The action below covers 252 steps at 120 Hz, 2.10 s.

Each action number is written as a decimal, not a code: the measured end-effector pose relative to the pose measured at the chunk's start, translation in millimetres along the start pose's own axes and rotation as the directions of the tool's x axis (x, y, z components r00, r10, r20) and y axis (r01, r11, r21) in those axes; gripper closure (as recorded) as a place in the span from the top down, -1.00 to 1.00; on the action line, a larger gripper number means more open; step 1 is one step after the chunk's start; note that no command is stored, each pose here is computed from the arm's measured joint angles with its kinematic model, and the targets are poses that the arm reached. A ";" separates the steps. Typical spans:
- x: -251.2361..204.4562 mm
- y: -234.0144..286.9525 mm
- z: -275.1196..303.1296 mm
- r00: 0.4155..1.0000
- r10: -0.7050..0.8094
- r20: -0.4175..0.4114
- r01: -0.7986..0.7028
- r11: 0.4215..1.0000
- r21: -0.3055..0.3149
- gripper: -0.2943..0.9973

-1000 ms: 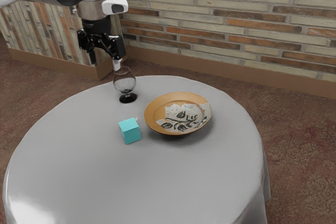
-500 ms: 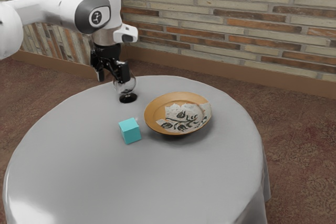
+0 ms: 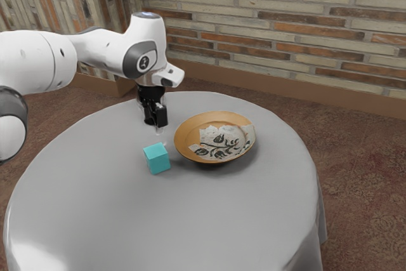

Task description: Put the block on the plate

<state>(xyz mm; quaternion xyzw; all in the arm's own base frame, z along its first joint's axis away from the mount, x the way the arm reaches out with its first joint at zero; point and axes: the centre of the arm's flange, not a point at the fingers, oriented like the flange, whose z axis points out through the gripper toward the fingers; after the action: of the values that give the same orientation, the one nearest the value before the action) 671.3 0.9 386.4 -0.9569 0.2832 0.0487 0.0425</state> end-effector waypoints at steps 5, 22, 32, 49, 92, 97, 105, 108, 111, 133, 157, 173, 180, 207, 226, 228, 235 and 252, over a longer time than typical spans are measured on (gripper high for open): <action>2.8 -3.0 6.6 1.000 0.023 -0.002 -0.023 1.000 0.002 0.54; 7.6 -11.1 22.4 0.996 0.085 -0.010 -0.085 0.996 0.002 0.54; 10.7 -13.8 33.4 0.993 0.116 -0.011 -0.116 0.993 -0.001 0.54; 18.6 -14.7 54.2 0.986 0.163 -0.013 -0.163 0.987 -0.010 0.54; 24.5 -19.4 90.0 0.973 0.229 -0.013 -0.230 0.972 -0.039 0.54; 24.9 -19.3 92.7 0.972 0.234 -0.015 -0.234 0.971 -0.044 0.54; 25.9 -18.4 98.5 0.970 0.243 -0.014 -0.243 0.969 -0.051 0.54; 26.2 -18.1 101.0 0.969 0.246 -0.014 -0.246 0.968 -0.054 0.54; 26.6 -17.8 103.7 0.968 0.249 -0.012 -0.249 0.967 -0.056 0.54; 26.7 -16.1 110.0 0.965 0.263 -0.018 -0.264 0.962 -0.069 0.54; 24.9 -12.9 115.5 0.961 0.274 -0.020 -0.275 0.958 -0.084 0.54; 21.2 -12.5 118.3 0.960 0.278 -0.017 -0.279 0.956 -0.092 0.54; 19.9 -11.8 120.8 0.960 0.281 -0.015 -0.281 0.955 -0.097 0.54; 17.9 -11.5 127.1 0.957 0.288 -0.011 -0.288 0.952 -0.104 0.45; 16.9 -13.3 131.0 0.957 0.289 -0.007 -0.288 0.952 -0.105 0.27; 16.7 -13.5 131.7 0.957 0.288 -0.006 -0.287 0.952 -0.105 0.25; 16.1 -14.4 133.1 0.958 0.288 -0.004 -0.286 0.952 -0.105 0.21; 13.7 -17.8 132.0 0.959 0.283 -0.003 -0.281 0.954 -0.101 0.21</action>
<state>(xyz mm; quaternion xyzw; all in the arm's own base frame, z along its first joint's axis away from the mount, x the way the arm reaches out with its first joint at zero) 683.3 22.8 254.9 -0.9073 0.4137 0.0742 -0.0115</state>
